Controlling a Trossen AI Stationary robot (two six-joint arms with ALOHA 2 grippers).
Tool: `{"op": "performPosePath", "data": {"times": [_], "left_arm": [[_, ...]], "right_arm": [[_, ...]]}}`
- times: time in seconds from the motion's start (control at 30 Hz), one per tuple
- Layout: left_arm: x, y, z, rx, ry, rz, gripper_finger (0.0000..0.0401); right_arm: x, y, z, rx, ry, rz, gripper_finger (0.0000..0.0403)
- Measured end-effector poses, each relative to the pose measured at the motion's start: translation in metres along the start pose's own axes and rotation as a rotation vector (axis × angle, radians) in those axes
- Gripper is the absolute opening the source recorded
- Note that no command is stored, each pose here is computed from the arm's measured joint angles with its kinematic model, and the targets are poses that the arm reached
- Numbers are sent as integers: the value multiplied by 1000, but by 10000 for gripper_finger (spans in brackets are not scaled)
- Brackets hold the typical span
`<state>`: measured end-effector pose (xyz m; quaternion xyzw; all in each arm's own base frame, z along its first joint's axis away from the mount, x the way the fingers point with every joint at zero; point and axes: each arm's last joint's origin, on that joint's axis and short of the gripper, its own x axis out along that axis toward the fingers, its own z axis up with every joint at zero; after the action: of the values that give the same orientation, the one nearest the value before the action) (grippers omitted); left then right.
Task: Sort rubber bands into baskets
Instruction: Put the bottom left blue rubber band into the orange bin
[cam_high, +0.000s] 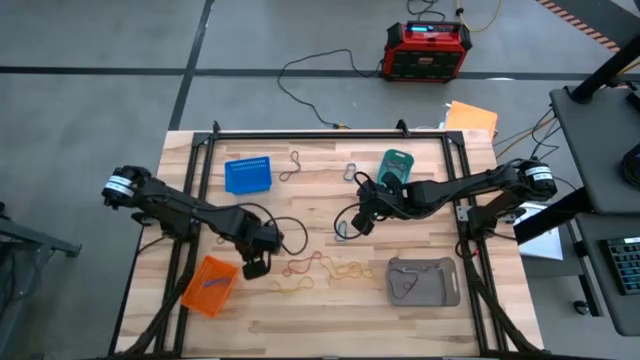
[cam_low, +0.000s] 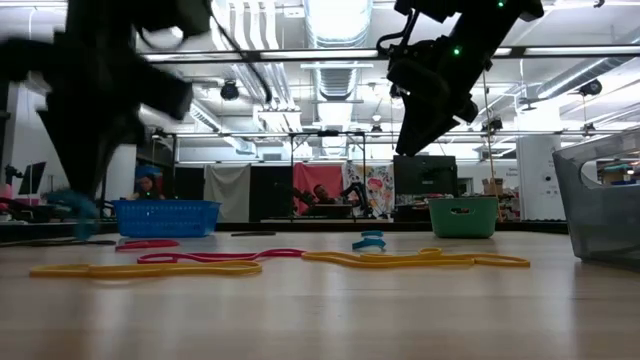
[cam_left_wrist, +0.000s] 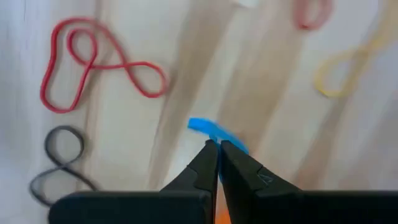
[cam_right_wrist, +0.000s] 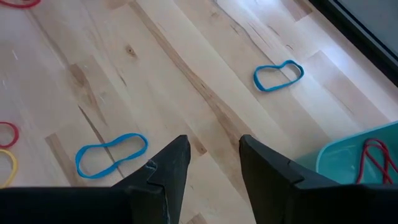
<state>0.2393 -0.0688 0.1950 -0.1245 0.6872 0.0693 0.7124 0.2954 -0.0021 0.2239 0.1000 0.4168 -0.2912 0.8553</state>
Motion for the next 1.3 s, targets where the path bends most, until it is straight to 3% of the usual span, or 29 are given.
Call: {"op": "performPosePath", "data": {"times": [0.17,0.3,0.53,0.8,1.0,1.3], "left_arm": [[-30,-20,-7,134,27,19,0],[-50,-34,-22,168,75,26,0],[-65,-47,-55,72,156,-44,0],[-46,-43,-94,-142,345,-52,0],[-34,-37,-100,-198,341,19,9],[-28,-39,-98,-208,347,38,69]], "right_arm": [[0,0,0,0,1,0,139],[0,0,-1,-1,2,-1,141],[2,-1,-3,-3,6,-4,133],[5,0,-4,4,-23,12,140],[6,1,-4,7,-31,16,150],[6,1,-5,8,-30,16,155]]}}
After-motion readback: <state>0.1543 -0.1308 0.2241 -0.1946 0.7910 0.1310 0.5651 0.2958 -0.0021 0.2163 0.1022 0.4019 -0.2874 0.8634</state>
